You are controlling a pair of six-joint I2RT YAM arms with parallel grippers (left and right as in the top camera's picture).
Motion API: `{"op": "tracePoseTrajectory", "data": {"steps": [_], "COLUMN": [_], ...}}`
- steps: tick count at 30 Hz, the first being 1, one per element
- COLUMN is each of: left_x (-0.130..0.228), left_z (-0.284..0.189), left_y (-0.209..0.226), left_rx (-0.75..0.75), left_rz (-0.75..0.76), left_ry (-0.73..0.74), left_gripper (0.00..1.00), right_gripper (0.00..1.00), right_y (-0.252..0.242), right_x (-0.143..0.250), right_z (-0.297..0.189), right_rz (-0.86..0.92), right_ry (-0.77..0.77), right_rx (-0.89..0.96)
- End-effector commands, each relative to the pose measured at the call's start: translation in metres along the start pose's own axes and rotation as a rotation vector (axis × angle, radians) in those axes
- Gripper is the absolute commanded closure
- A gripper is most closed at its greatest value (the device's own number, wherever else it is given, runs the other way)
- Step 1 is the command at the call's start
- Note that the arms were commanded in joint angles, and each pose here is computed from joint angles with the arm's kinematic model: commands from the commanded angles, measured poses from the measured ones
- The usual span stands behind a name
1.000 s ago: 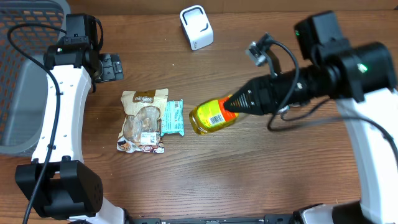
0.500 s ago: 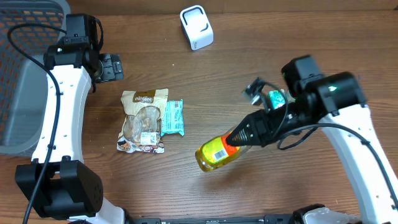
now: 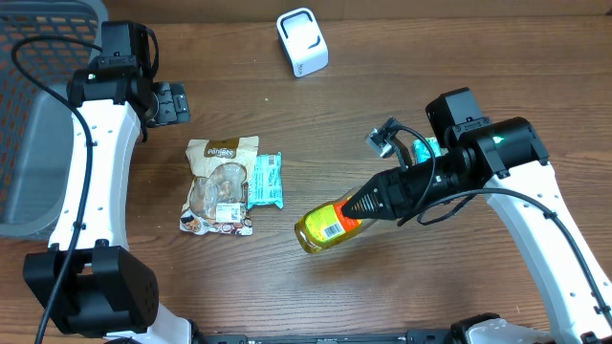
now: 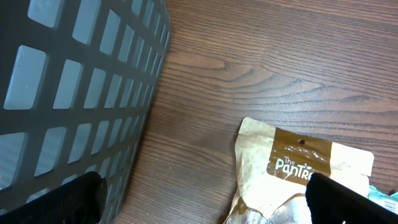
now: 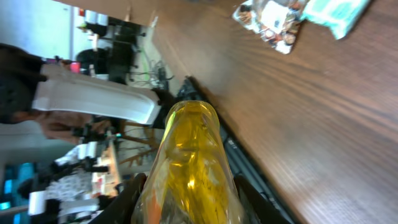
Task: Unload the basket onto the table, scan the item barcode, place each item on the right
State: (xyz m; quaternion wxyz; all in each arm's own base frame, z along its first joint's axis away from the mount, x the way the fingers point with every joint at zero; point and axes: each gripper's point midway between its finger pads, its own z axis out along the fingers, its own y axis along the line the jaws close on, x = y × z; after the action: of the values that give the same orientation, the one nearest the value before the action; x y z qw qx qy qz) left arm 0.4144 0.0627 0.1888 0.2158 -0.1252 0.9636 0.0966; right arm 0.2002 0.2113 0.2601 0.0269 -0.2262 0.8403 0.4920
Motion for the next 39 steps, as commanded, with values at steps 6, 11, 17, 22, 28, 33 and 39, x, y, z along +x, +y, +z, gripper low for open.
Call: {"op": "tracePoseTrajectory", "data": {"steps": [6,11,17,22,28,33,39], "left_x": [-0.009,-0.009,-0.009,-0.009,-0.009,-0.009,-0.009], "left_z": [-0.009,-0.009,-0.009,-0.009,-0.009,-0.009,-0.009], "left_y": [0.005,0.005,0.005,0.005,0.005,0.005,0.005], "left_rx": [0.002,0.002,0.002,0.002,0.002,0.002,0.002], "left_rz": [-0.001,-0.001,-0.001,-0.001,-0.001,-0.001,-0.001], "left_ry": [-0.032,-0.032,-0.032,-0.032,-0.032,-0.032,-0.032], "left_gripper": [0.01,0.00,0.00,0.00,0.00,0.00,0.01], "right_gripper": [0.78,0.78,0.78,0.81,0.84,0.82,0.81], "right_y": [-0.047,-0.048,-0.073,-0.086,-0.082,-0.055,-0.033], "right_x": [-0.015,-0.026,-0.038,-0.046,-0.082,-0.117,-0.163], "right_z": [-0.009,-0.004,0.000,0.008,-0.011,-0.044,-0.070], "right_rz": [0.105,0.065,0.156,0.171,0.140,0.022,-0.133], "right_ry": [-0.064,-0.092,-0.144,-0.121,-0.170,-0.249,-0.368], "right_rx": [0.296,0.331,0.535,0.594,0.682,0.759,0.820]}}
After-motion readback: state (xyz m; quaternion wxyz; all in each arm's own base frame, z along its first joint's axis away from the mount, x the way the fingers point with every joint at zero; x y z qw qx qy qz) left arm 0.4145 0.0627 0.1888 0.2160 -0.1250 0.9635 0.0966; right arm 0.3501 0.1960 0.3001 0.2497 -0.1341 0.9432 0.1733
